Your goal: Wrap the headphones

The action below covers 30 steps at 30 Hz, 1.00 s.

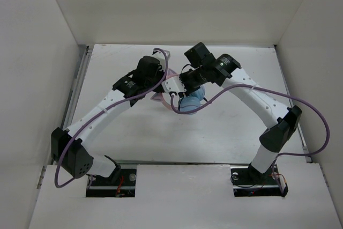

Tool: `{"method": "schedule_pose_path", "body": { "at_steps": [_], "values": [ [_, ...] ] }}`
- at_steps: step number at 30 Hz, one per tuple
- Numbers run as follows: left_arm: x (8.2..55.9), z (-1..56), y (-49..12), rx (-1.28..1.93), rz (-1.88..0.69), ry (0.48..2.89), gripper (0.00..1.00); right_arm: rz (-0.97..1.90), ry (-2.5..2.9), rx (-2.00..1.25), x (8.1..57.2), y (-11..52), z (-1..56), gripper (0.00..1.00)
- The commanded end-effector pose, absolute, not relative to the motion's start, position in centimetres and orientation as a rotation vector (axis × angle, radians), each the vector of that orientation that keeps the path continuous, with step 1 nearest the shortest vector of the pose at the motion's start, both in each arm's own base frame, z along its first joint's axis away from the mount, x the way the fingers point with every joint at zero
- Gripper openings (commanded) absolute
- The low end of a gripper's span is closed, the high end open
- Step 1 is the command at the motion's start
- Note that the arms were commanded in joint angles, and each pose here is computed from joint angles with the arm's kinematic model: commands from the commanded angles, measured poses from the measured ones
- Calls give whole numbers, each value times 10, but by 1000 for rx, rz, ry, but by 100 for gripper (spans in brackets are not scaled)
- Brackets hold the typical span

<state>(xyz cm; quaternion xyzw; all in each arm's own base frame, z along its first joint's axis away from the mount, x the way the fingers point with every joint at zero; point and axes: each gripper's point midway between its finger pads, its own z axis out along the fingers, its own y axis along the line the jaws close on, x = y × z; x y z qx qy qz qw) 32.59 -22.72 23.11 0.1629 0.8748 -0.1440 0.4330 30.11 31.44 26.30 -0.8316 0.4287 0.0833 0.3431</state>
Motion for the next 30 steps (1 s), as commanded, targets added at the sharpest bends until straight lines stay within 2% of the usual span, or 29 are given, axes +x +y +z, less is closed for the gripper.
{"method": "schedule_pose_path", "body": {
  "at_steps": [1,18,30],
  "values": [
    [326,269,-233,361,-458,2069,0,213,1079,-2109,311,323,278,38],
    [328,270,-230,325,-481,2078,0,168,975,-2185,301,318,270,40],
    [328,268,-227,311,-487,2086,0,189,901,-2115,299,333,290,42]
  ]
}}
